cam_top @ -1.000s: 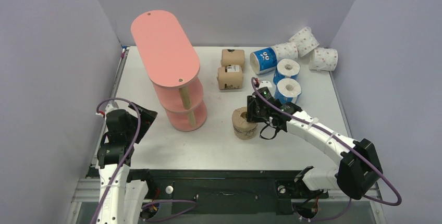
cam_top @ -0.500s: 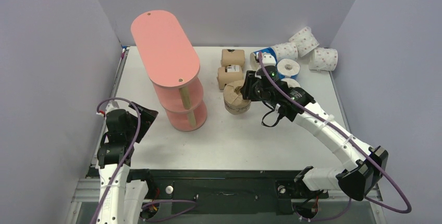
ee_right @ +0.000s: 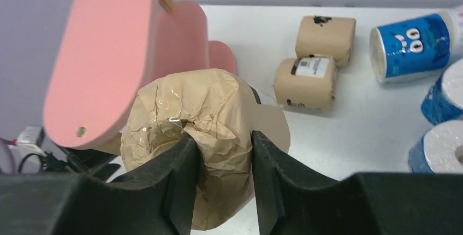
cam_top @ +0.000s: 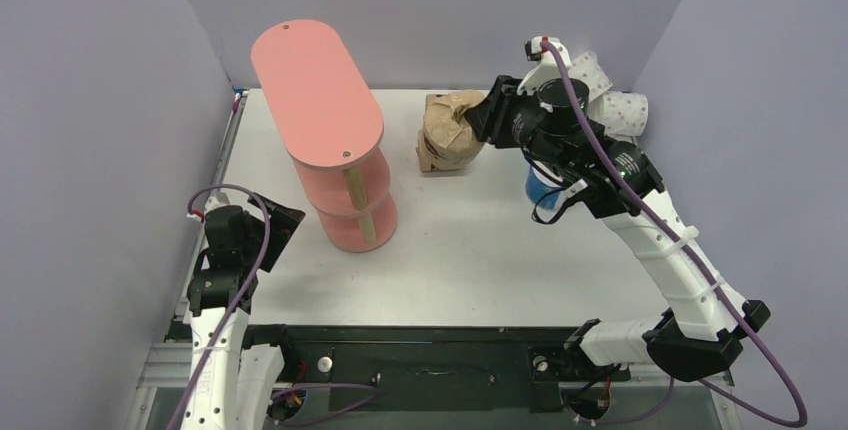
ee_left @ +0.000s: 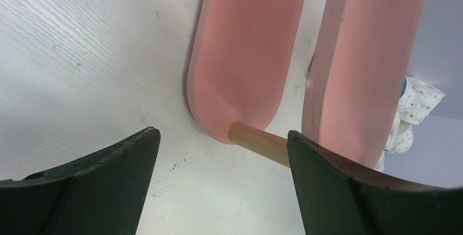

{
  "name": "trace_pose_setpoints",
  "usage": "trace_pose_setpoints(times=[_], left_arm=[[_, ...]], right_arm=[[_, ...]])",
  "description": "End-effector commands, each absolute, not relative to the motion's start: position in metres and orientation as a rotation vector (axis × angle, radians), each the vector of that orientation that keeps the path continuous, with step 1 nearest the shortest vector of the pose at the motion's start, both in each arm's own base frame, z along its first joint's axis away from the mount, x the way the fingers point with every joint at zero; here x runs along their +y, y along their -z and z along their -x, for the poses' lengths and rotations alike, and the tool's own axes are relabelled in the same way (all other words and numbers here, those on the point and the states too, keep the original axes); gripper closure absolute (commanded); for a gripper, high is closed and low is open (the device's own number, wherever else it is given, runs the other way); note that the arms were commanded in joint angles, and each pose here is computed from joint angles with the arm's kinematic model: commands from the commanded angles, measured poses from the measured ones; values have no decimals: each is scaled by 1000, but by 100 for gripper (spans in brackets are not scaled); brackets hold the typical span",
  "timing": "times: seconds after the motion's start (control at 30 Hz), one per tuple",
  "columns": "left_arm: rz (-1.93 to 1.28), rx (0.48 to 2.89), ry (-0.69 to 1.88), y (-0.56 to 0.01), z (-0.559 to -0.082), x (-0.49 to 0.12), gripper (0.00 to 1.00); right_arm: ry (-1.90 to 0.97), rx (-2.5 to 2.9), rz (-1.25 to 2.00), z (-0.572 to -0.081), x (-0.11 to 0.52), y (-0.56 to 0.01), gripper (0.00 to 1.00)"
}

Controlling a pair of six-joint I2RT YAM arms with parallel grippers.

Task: Place and organize the paper towels onto the shelf
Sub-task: Pick up the paper towel from the center of the board, then place the paper towel on the shelf.

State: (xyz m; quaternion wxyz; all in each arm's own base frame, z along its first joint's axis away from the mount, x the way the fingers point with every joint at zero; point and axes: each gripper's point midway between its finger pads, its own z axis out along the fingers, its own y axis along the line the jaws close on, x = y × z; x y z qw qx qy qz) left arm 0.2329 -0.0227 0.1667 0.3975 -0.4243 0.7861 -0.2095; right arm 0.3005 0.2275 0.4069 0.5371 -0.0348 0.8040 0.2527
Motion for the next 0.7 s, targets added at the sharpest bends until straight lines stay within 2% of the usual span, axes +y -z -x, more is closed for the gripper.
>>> trace_pose_setpoints(times=[0.0, 0.43, 0.67], left_arm=[[1038, 1888, 619, -202, -249, -26, 16], [1044, 1866, 669, -211, -254, -31, 17], [1040, 1864, 662, -213, -254, -30, 18]], right_arm=[[-740, 1775, 116, -293, 248, -470, 66], [-924, 1647, 246, -276, 316, -540, 65], [-999, 1644, 296, -279, 351, -541, 63]])
